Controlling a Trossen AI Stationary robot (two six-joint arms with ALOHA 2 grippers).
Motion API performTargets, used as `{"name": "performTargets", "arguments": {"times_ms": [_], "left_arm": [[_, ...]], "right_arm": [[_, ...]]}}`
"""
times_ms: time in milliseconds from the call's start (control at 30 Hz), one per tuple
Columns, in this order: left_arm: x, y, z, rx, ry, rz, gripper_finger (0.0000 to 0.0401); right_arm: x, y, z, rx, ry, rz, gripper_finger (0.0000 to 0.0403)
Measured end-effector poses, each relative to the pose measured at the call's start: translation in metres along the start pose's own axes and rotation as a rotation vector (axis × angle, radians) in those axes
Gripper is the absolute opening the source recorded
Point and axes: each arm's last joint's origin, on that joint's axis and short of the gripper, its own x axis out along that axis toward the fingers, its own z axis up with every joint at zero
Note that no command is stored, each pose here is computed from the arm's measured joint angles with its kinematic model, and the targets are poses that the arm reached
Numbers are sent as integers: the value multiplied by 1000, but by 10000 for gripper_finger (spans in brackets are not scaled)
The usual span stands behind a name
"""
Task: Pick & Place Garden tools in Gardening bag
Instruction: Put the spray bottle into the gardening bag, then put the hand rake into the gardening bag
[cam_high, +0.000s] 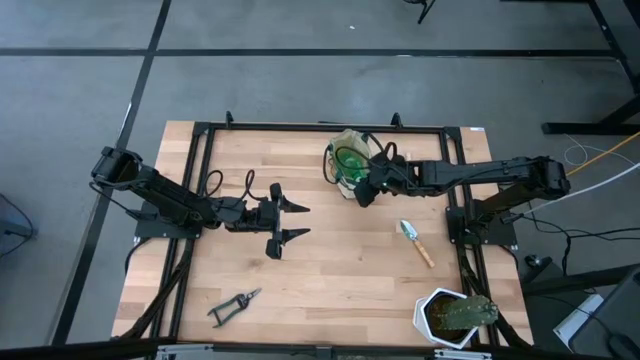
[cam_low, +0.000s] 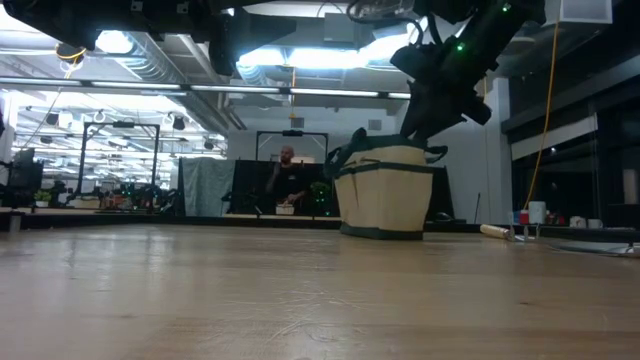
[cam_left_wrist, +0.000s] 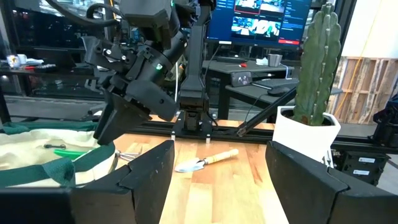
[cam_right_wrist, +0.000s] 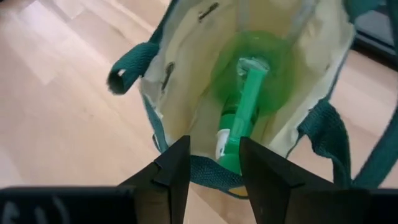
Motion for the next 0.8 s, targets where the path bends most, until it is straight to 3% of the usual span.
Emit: {"name": "performTargets", "arguments": {"times_ms": [400, 567, 800], "left_arm": [[0, 0, 0, 0, 0, 0, 251], [0, 0, 0, 0, 0, 0, 251], [0, 0, 0, 0, 0, -2, 251]], "right_arm": [[-26, -4, 7, -62, -22, 129, 140], [-40, -4, 9, -72, -26, 238, 140], [-58, 8, -2, -188, -24, 322, 140]]}}
